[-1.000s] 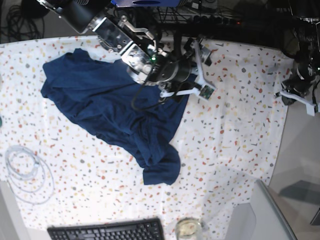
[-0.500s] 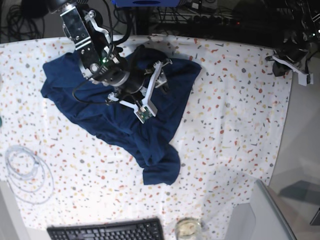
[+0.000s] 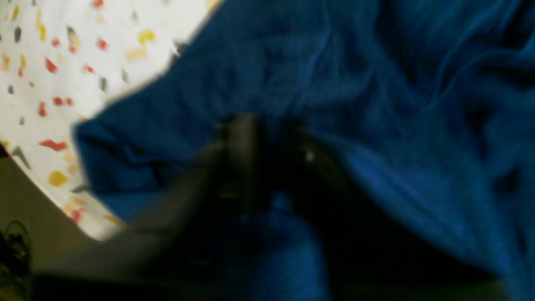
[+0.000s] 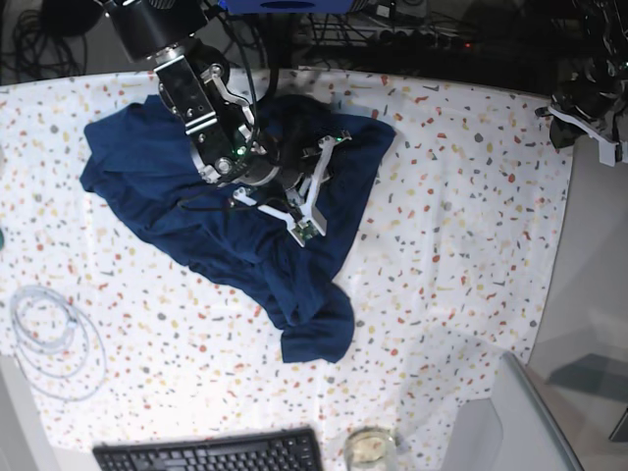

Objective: Layout the t-shirt on the table in an organized manner, then fold the t-shirt properly
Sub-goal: 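Grasp the shirt fabric with the right gripper and drag it outward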

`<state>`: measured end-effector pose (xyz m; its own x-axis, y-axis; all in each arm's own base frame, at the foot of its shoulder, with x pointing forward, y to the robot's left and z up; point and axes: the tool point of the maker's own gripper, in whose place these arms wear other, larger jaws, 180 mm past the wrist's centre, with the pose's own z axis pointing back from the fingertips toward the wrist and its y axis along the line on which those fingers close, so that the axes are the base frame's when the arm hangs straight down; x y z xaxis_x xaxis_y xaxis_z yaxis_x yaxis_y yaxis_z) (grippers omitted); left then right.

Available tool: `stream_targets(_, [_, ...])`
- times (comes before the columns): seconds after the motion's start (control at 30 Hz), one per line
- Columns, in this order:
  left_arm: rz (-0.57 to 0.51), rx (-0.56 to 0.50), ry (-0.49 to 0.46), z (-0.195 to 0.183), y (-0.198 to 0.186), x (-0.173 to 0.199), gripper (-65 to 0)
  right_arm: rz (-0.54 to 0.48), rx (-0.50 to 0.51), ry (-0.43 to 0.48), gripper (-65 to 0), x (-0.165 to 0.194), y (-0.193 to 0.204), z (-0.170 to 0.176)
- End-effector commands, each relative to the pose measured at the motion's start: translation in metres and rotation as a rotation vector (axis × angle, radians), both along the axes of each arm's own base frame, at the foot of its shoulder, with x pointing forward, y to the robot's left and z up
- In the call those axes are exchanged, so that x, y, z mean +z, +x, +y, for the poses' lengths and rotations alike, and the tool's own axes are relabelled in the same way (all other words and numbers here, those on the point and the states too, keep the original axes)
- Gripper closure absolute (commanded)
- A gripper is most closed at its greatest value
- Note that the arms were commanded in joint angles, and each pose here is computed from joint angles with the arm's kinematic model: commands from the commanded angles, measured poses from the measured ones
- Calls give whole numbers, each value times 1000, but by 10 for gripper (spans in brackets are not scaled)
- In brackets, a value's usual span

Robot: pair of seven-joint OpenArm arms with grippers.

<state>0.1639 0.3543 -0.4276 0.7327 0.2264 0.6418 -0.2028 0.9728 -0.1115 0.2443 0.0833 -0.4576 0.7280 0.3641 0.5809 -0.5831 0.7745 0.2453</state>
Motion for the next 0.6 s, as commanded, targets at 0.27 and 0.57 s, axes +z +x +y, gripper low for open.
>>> stream_targets(0.27, [-55,104,88,51,-16,32,0,-146,154,77,-2,52,27,68])
stream_targets(0.57, [-61,104,113,54,-23,42,0,-250,406,-10,-9,55,24,109])
